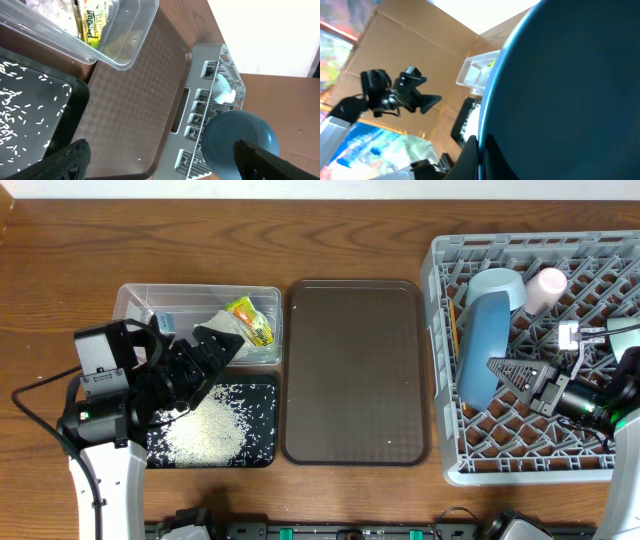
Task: Sort waste into correct bins and load items into the dishwasher rack
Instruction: 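Lift the dark-blue bowl with the right gripper and carry it into the rack, then lower the dark-blue bowl into the rack's middle and open the right gripper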
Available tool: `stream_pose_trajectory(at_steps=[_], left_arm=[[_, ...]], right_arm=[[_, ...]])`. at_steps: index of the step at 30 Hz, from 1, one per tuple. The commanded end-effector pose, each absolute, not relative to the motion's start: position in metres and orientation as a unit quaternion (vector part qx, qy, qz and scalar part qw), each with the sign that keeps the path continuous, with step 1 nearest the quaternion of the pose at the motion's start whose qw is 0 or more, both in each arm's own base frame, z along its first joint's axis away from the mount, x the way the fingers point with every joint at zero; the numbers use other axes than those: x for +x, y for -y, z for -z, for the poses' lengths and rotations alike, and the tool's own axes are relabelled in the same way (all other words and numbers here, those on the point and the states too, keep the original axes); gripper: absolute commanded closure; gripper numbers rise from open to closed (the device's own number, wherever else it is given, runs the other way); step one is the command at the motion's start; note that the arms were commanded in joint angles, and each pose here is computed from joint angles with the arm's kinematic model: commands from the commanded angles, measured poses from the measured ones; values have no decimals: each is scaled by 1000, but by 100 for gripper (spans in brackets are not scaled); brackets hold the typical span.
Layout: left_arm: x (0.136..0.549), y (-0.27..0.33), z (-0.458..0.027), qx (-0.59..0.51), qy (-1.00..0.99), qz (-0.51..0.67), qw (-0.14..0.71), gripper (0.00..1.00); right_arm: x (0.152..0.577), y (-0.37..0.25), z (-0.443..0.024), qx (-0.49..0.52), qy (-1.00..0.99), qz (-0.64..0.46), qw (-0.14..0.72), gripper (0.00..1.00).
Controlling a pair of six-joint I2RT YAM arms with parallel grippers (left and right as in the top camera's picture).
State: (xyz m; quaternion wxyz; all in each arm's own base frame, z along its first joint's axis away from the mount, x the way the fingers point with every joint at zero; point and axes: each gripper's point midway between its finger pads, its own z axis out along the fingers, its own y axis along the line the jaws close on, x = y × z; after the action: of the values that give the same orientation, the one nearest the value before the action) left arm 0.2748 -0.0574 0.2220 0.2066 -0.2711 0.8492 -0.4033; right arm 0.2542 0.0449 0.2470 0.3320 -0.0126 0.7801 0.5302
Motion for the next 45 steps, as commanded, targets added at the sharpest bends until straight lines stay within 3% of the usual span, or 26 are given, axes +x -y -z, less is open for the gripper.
stream_pose_trajectory(at_steps=[1, 17, 26, 30, 34, 36, 39, 45], left_arm=[[276, 57, -226, -266, -849, 405, 212, 6], [276, 57, -226, -266, -849, 405, 212, 6], [276, 57, -226, -265, -849, 405, 212, 6], [276, 57, -226, -266, -849, 405, 212, 6], [276, 57, -226, -266, -849, 405, 212, 6], [276, 57, -226, -266, -849, 405, 212, 6], [276, 57, -226, -266, -849, 405, 212, 6], [276, 57, -226, -266, -849, 405, 212, 6]], right_arm=[[249, -33, -211, 0, -840, -461, 287, 99], [251, -21, -194, 16, -868, -417, 268, 99], [259, 37, -176, 145, -890, -342, 265, 95], [259, 54, -175, 186, -885, -329, 271, 83], [258, 58, -175, 192, -884, -326, 273, 62], [258, 58, -175, 192, -884, -327, 272, 42], [257, 56, -176, 203, -881, -333, 267, 21], [254, 41, -192, 206, -862, -381, 264, 1]])
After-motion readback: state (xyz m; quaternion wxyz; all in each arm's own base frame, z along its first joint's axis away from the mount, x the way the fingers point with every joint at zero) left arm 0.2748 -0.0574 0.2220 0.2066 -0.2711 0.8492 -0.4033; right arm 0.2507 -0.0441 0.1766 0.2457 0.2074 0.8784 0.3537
